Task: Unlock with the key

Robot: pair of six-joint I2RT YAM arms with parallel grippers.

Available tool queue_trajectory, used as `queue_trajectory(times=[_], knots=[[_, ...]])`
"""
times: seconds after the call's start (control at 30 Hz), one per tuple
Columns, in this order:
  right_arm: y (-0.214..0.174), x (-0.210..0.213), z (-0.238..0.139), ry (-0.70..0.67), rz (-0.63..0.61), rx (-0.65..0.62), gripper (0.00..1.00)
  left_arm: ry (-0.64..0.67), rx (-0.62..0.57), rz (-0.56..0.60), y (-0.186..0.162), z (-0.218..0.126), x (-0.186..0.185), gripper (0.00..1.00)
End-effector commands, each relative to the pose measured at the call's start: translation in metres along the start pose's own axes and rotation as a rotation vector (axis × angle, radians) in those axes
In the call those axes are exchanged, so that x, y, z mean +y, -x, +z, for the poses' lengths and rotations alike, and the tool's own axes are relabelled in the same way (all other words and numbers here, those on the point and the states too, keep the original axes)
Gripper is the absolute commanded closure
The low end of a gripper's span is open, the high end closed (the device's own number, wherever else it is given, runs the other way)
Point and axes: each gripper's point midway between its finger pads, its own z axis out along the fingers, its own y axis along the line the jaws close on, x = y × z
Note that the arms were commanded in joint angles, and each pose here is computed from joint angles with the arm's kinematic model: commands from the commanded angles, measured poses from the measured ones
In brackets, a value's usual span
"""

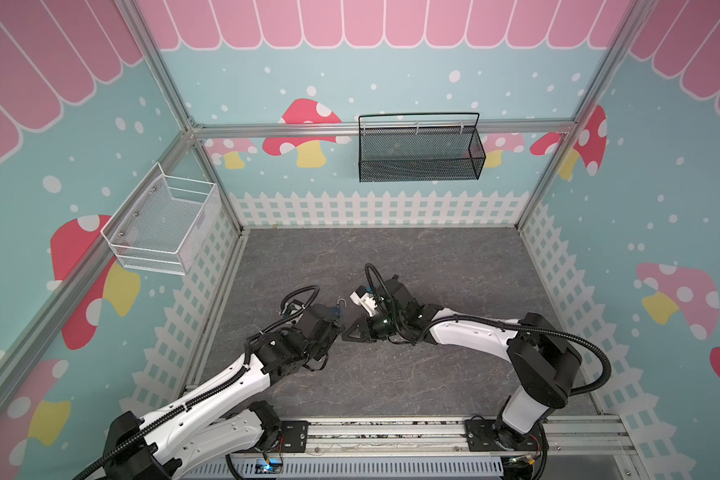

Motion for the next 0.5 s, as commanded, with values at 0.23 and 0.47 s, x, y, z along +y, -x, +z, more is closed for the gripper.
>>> queue_trajectory(times=[0.23, 0.47], knots=[[0.011, 0.045, 0.004, 0.210, -0.052, -0.028, 1.00, -0.116, 0.064, -0.078, -0.013, 0.007, -0.022, 1.00], [0.011, 0.038, 0.003, 0.216, -0.004, -0.055, 1.00, -0.156, 0.097, -0.031, -0.017, 0.001, -0.035, 1.00]])
